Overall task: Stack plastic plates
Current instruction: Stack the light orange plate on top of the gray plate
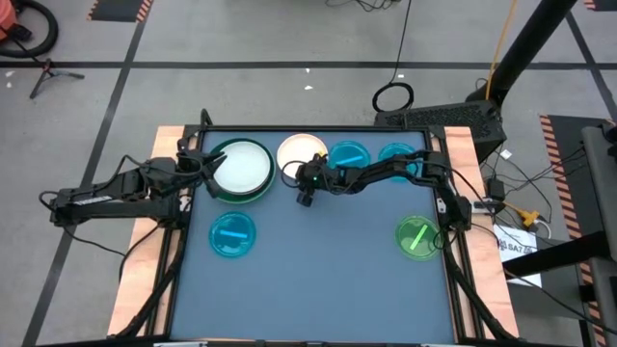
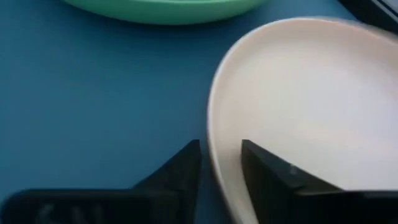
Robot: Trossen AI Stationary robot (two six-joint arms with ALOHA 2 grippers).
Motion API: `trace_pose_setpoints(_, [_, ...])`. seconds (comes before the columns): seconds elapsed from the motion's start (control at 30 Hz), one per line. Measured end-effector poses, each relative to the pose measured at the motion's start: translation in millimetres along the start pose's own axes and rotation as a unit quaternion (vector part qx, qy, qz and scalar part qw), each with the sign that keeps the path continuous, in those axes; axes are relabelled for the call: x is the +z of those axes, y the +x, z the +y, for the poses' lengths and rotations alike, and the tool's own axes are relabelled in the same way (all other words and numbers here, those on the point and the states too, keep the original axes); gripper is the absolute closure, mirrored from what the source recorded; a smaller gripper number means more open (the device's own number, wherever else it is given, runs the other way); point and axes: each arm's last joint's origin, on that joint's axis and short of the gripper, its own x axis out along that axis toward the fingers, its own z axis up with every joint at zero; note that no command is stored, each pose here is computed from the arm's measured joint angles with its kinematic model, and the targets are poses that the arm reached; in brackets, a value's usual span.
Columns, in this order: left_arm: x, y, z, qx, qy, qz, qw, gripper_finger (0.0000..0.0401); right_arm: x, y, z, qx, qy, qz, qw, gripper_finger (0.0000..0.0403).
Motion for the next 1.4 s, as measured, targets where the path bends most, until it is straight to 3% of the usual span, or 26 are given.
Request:
trace_pose_setpoints(0.13, [0, 0, 0, 0.0, -0.001, -0.002, 1.0, 0.0338, 6, -6, -1, 0.001, -0.028, -0.009, 1.0, 0.0373])
trace_pose_setpoints(0.2, [1, 0, 0, 0.0, -0.002, -0.003, 1.0, 0.0338, 11, -11, -2, -0.005, -0.051, -0.015, 0.999, 0.0392])
trace_pose_setpoints(0.5, [2, 0, 0, 0.0, -0.007, -0.011, 1.0, 0.0338, 68, -39, -10, -0.037, -0.095, -0.102, 0.99, 0.0397])
trace_pose_setpoints(0.73, [3, 0, 0, 0.0, -0.008, -0.013, 1.0, 0.0338, 109, -32, 0, 0.036, -0.088, -0.173, 0.98, 0.0396])
trace_pose_setpoints(1.07, [3, 0, 0, 0.0, -0.007, -0.016, 1.0, 0.0338, 135, -2, 39, 0.05, -0.141, -0.204, 0.967, 0.0388])
trace_pose_setpoints(1.4, [4, 0, 0, 0.0, -0.006, -0.018, 1.0, 0.0338, 131, 7, 41, 0.052, -0.133, -0.191, 0.971, 0.0368])
